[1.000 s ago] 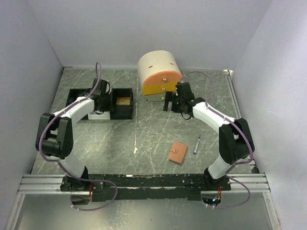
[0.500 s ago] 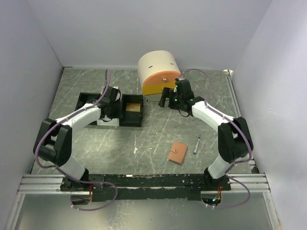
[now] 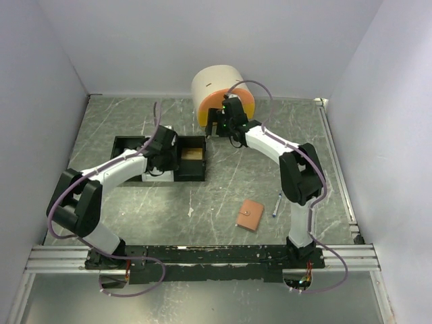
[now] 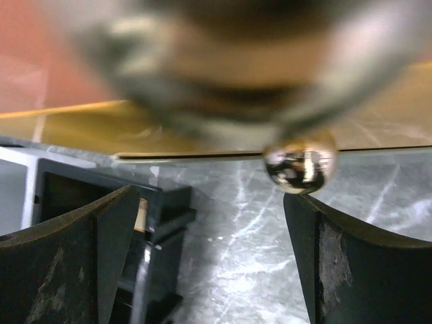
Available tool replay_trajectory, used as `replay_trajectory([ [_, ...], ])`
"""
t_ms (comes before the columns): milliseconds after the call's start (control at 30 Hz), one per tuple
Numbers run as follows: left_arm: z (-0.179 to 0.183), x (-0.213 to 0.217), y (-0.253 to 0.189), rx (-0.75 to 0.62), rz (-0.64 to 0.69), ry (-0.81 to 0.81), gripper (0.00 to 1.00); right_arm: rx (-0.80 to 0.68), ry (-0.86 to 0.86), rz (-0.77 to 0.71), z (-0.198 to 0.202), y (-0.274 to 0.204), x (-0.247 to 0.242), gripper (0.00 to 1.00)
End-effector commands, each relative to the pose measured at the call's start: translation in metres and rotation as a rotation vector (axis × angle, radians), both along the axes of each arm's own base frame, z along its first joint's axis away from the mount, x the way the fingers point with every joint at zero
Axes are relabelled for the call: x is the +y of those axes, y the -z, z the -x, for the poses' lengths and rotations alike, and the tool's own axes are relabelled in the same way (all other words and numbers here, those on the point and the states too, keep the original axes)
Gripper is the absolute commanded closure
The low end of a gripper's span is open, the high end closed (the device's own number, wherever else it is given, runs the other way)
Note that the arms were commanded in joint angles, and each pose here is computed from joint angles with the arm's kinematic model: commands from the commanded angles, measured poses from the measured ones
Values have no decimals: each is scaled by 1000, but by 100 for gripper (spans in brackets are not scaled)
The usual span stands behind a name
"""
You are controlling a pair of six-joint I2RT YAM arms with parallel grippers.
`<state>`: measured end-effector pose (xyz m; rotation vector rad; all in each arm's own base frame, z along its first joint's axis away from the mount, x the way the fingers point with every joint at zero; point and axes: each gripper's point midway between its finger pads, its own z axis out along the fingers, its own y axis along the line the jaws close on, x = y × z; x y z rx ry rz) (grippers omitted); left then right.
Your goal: Take the credit cards out of the card holder
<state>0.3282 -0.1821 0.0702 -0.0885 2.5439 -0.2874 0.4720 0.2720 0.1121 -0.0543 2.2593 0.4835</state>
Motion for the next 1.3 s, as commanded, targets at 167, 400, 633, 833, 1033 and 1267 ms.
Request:
replay_trajectory([
  [167, 26, -32, 22, 101, 59, 31, 76, -20, -90, 5, 5, 3, 31, 11],
  [400, 31, -40, 24, 102, 57, 41, 76, 21, -101, 62, -3, 30, 34, 12],
  [633, 34, -57, 29, 111, 71, 66, 75, 36, -109, 81, -14, 35, 40, 11],
  [833, 32, -80, 27, 105, 113, 80, 72, -22, -126, 33, 6, -11, 33, 8],
  [1033, 23, -101, 28, 106, 129, 78, 72, -85, 43, 78, 21, -59, -27, 4],
  [1267, 15, -128, 26, 98, 153, 113, 69, -46, 288, 94, 52, -57, -132, 1],
])
